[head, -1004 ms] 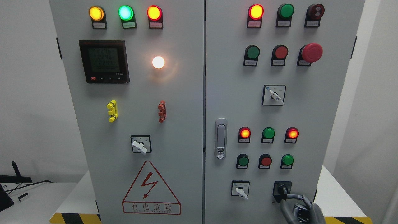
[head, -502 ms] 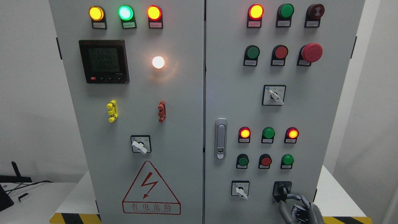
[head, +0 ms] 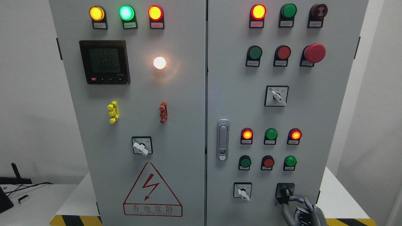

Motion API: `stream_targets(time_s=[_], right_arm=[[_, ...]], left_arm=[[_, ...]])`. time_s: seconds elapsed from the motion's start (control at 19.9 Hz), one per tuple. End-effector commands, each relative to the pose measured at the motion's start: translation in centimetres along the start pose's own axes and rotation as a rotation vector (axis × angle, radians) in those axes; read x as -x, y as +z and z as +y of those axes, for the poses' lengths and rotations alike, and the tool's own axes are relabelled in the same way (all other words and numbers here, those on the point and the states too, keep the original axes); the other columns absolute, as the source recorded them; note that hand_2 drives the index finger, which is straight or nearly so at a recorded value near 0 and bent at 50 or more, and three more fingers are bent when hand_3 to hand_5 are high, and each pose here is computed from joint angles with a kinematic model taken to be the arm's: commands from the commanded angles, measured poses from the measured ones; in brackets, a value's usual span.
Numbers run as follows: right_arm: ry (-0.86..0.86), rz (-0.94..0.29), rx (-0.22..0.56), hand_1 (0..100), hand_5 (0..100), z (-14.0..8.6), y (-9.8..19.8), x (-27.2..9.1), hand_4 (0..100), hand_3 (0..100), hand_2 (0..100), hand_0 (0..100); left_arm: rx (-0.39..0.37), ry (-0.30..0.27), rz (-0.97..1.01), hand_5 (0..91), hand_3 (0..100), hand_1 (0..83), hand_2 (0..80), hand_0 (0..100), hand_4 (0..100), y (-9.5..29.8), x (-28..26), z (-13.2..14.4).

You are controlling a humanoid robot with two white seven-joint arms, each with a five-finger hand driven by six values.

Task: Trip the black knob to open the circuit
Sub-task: 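Twist the black knob with the right hand to switch it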

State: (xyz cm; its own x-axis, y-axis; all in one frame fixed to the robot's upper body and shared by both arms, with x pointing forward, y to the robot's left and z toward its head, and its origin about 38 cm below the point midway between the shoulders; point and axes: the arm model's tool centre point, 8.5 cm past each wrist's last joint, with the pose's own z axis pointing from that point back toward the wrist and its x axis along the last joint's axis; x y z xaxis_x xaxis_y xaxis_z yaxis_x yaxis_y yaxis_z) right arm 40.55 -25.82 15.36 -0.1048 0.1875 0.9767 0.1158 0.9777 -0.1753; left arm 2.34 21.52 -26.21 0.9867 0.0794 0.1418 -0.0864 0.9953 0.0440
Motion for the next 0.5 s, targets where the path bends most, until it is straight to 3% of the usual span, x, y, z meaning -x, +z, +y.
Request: stream_targets(time_s=[0.0, 0.45], right_arm=[[-0.028, -0.006, -0.025, 68, 93, 1.58, 0.44, -0.33, 100, 100, 47, 42], [-0.028, -0.007, -0.026, 69, 92, 1.64, 0.4, -0.38, 100, 100, 48, 42]], left_arm=[[0.004, -0.03, -0.001, 0.0, 0, 38.9, 0.0, 12, 0, 0.0, -0.02, -0.02], [0.004, -0.03, -0.001, 0.0, 0, 38.9, 0.0, 12, 0, 0.0, -0.02, -0.02]])
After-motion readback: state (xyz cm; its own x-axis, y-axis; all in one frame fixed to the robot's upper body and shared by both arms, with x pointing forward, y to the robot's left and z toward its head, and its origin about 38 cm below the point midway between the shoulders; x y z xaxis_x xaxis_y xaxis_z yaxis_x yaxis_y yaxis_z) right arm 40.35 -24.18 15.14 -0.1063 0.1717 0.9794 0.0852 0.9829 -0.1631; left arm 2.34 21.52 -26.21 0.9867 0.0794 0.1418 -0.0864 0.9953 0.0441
